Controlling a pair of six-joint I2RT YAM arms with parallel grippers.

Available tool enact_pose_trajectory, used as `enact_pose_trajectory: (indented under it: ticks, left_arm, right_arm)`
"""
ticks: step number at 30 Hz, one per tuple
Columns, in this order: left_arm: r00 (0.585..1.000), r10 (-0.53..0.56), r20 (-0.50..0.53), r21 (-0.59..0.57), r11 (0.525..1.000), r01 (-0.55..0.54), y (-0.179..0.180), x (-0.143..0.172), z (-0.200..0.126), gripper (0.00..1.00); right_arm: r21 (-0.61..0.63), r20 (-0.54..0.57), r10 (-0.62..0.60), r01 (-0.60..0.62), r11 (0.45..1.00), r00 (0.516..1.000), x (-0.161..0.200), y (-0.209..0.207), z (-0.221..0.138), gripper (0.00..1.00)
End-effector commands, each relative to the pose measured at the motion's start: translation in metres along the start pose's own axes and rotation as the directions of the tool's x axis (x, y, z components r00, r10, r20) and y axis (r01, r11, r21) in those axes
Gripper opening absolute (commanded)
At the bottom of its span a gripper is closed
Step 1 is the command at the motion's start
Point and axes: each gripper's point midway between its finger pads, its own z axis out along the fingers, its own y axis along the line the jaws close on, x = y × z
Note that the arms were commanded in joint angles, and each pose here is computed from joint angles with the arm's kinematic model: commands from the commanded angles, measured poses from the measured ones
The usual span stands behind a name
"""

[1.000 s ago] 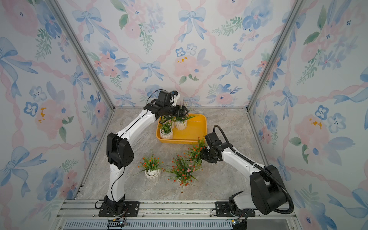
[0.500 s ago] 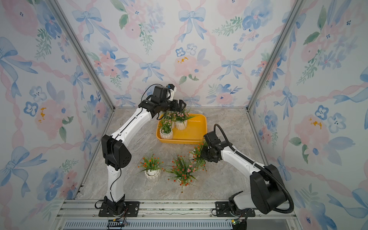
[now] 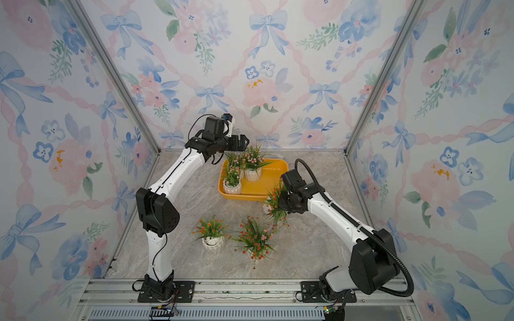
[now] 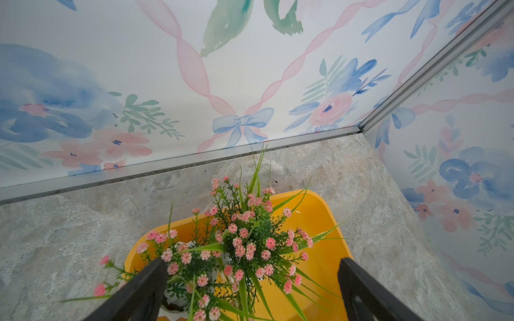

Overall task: Put the potted gypsophila into the storage box
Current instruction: Pick up the baby's breath potted plant from the center of the board, then place the baby's breath potted plant at the storage box.

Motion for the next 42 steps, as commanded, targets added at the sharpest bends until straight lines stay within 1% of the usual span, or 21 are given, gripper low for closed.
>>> enact_pose_trajectory:
  ticks: [1,4,9,11,14,15,17,24,28,35,38,42]
  left_arm:
    - [0.996,0.017,0.086,-0.021,1.0,-0.015,0.007,-0.033,-0.034,0.98]
    - [0.995,0.008,0.095,-0.044,0.999,-0.004,0.018,-0.037,-0.038,0.98]
    - [0.996,0.014,0.092,-0.072,0.997,-0.008,0.027,-0.033,-0.042,0.98]
    - [0.996,0.014,0.093,-0.089,0.996,-0.006,0.03,-0.031,-0.046,0.98]
    - [0.995,0.005,0.103,-0.103,0.995,0.006,0.037,-0.029,-0.052,0.98]
    - [0.994,-0.002,0.105,-0.101,0.995,0.013,0.039,-0.028,-0.054,0.98]
    - [0.995,-0.015,0.098,-0.099,0.995,0.025,0.042,-0.022,-0.056,0.98]
    - [0.996,-0.013,0.083,-0.148,0.989,0.026,0.054,-0.011,-0.063,0.98]
    - [0.997,-0.016,0.071,-0.153,0.988,0.027,0.057,-0.006,-0.061,0.98]
    - [0.998,-0.025,0.057,-0.166,0.986,0.034,0.063,0.0,-0.057,0.98]
    - [0.998,-0.041,0.049,-0.169,0.984,0.049,0.066,0.005,-0.055,0.98]
    - [0.998,-0.044,0.051,-0.178,0.983,0.052,0.068,0.007,-0.056,0.98]
  right_arm:
    - [-0.067,0.051,-0.03,0.034,0.997,0.998,-0.025,0.031,0.006,0.06]
    - [-0.104,0.08,-0.044,0.052,0.993,0.996,-0.045,0.052,0.013,0.06]
    - [-0.167,0.127,-0.066,0.087,0.982,0.99,-0.076,0.092,0.032,0.06]
    - [-0.185,0.138,-0.066,0.091,0.979,0.988,-0.084,0.103,0.042,0.06]
    - [-0.197,0.126,-0.071,0.095,0.976,0.989,-0.091,0.116,0.061,0.06]
    - [-0.18,0.126,-0.112,0.134,0.974,0.986,-0.091,0.117,0.067,0.06]
    - [-0.133,0.115,-0.149,0.164,0.977,0.982,-0.093,0.116,0.078,0.06]
    - [-0.068,0.038,-0.209,0.212,0.975,0.977,-0.084,0.114,0.1,0.07]
    - [0.004,0.006,-0.247,0.247,0.969,0.969,-0.076,0.109,0.107,0.09]
    - [0.017,-0.037,-0.304,0.305,0.952,0.952,-0.063,0.121,0.122,0.11]
    - [0.015,-0.039,-0.308,0.308,0.951,0.951,-0.062,0.125,0.127,0.12]
    - [0.053,-0.032,-0.301,0.303,0.952,0.953,-0.066,0.12,0.132,0.12]
